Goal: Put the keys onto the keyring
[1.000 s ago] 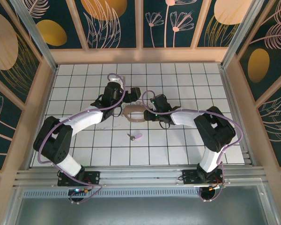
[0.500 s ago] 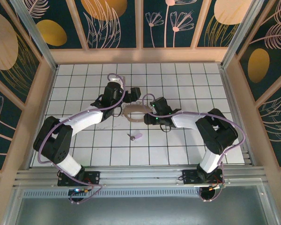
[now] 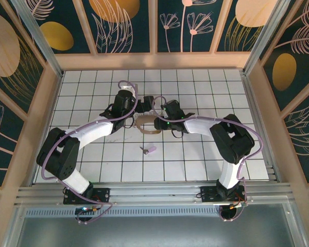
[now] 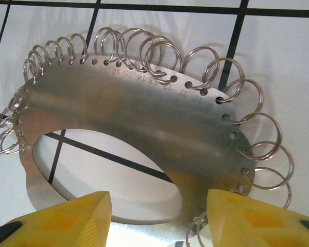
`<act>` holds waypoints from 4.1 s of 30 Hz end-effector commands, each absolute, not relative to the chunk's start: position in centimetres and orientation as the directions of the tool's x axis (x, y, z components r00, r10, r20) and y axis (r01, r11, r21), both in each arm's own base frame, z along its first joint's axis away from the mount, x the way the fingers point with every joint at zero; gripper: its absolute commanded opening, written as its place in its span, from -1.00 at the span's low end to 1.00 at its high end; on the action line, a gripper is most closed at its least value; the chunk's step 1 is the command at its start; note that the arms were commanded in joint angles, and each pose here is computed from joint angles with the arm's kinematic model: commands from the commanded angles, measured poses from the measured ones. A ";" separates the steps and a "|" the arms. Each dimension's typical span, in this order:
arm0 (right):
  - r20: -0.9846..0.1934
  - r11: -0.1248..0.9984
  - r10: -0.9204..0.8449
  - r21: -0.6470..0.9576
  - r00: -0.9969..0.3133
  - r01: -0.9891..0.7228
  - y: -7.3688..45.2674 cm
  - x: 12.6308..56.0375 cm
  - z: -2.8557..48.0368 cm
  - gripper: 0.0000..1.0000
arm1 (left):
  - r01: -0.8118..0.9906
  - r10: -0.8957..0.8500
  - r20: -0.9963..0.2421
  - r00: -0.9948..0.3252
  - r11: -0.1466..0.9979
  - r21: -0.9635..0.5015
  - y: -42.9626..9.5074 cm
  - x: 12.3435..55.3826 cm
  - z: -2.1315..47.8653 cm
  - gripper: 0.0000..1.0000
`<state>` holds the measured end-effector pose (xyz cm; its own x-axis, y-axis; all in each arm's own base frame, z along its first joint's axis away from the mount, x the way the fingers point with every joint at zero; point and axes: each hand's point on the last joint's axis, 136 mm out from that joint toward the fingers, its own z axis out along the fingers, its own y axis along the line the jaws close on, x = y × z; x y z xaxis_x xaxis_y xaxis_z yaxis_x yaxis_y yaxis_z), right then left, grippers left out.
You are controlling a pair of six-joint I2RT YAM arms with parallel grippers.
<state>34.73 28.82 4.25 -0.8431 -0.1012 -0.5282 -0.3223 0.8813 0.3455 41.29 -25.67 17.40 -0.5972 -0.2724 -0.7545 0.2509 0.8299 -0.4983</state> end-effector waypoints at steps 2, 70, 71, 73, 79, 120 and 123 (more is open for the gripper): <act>-0.552 0.877 -0.100 0.344 -0.828 -0.335 28.1 34.1 6.3 0.05 | 0.268 -0.284 -0.781 -0.556 0.828 -0.492 -25.3 41.6 19.5 0.97; -0.511 0.889 -0.027 0.381 -0.859 -0.254 25.0 33.9 4.5 0.03 | 0.282 -0.282 -0.783 -0.555 0.821 -0.496 -25.6 41.7 19.6 0.98; -0.509 0.886 -0.025 0.387 -0.861 -0.255 25.1 33.9 4.4 0.03 | 0.282 -0.281 -0.782 -0.556 0.821 -0.496 -25.6 41.7 19.6 0.98; -0.504 0.881 -0.023 0.399 -0.863 -0.256 25.4 34.0 4.2 0.01 | 0.280 -0.284 -0.782 -0.555 0.821 -0.497 -25.5 41.7 19.6 0.98; -0.503 0.867 -0.021 0.422 -0.864 -0.267 26.2 34.2 4.4 -0.05 | 0.275 -0.286 -0.780 -0.557 0.823 -0.498 -25.4 41.7 19.5 0.97; -0.502 0.877 -0.039 0.398 -0.864 -0.271 26.9 35.9 2.9 -0.15 | 0.278 -0.283 -0.777 -0.562 0.820 -0.500 -25.7 41.9 19.3 0.97; -0.506 0.866 -0.049 0.408 -0.861 -0.289 27.3 35.9 2.9 -0.15 | 0.277 -0.281 -0.776 -0.564 0.821 -0.499 -25.8 41.9 19.2 0.98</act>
<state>35.23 26.90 2.82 -0.8723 -0.0433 -0.4871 -0.2697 0.8736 0.4052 41.39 -25.70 17.92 -0.5898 -0.2769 -0.7586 0.2559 0.8269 -0.5007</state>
